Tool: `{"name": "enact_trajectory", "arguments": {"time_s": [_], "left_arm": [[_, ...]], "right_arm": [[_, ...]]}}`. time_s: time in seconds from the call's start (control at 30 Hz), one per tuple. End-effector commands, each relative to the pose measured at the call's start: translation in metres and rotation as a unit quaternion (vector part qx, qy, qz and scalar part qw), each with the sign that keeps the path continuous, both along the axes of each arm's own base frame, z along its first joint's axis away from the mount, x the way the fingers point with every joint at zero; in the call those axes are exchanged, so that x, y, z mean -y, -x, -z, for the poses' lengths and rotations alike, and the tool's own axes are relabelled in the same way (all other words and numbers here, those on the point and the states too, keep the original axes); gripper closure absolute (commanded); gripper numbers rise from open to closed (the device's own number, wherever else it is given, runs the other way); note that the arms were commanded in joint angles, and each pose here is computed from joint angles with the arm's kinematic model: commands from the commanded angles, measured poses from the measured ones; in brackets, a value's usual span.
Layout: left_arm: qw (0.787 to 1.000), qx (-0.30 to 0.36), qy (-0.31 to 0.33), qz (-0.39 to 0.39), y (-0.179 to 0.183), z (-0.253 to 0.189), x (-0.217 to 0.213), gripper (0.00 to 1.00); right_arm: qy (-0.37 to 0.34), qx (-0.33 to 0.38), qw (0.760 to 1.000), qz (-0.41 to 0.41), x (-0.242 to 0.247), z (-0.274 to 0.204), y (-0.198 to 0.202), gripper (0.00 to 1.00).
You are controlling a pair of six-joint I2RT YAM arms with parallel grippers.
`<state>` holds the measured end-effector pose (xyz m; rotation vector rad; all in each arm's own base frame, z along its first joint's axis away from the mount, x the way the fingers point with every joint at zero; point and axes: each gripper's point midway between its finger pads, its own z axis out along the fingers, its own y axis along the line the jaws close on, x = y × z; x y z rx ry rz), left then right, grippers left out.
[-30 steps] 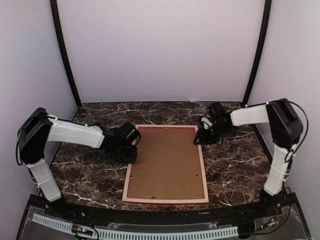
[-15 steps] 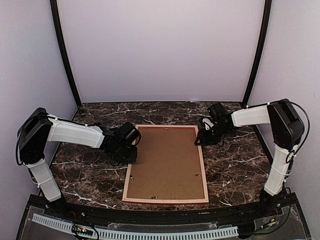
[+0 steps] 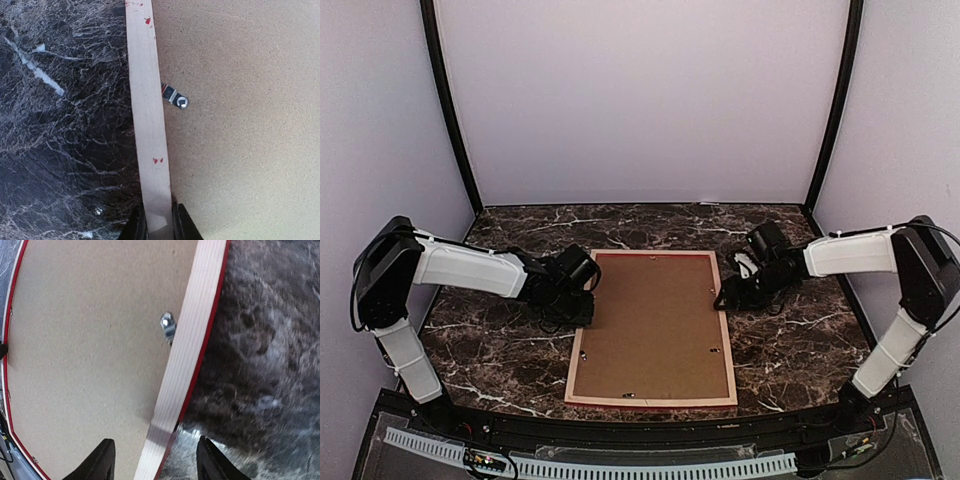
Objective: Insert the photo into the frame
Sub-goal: Press the fastener onto the backboard.
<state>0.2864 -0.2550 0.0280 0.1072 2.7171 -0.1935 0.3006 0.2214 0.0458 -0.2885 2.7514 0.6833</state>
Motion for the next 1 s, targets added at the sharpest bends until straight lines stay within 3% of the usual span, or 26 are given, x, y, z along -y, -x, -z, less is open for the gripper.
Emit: {"name": "enact_trajectory", "arguments": {"time_s": [0.0, 0.23, 0.97], "left_arm": [[0.999, -0.031, -0.004, 0.015, 0.018, 0.017, -0.005, 0.9], [0.999, -0.027, 0.001, 0.016, 0.016, 0.016, -0.002, 0.91], [0.999, -0.027, -0.001, 0.021, 0.016, 0.015, -0.002, 0.9]], "right_arm": [[-0.002, 0.01, 1.0, 0.014, -0.003, -0.008, 0.025, 0.41], [0.012, 0.0, 0.999, 0.033, -0.001, 0.001, 0.06, 0.37], [0.084, 0.001, 0.995, -0.055, -0.008, 0.017, 0.108, 0.41]]}}
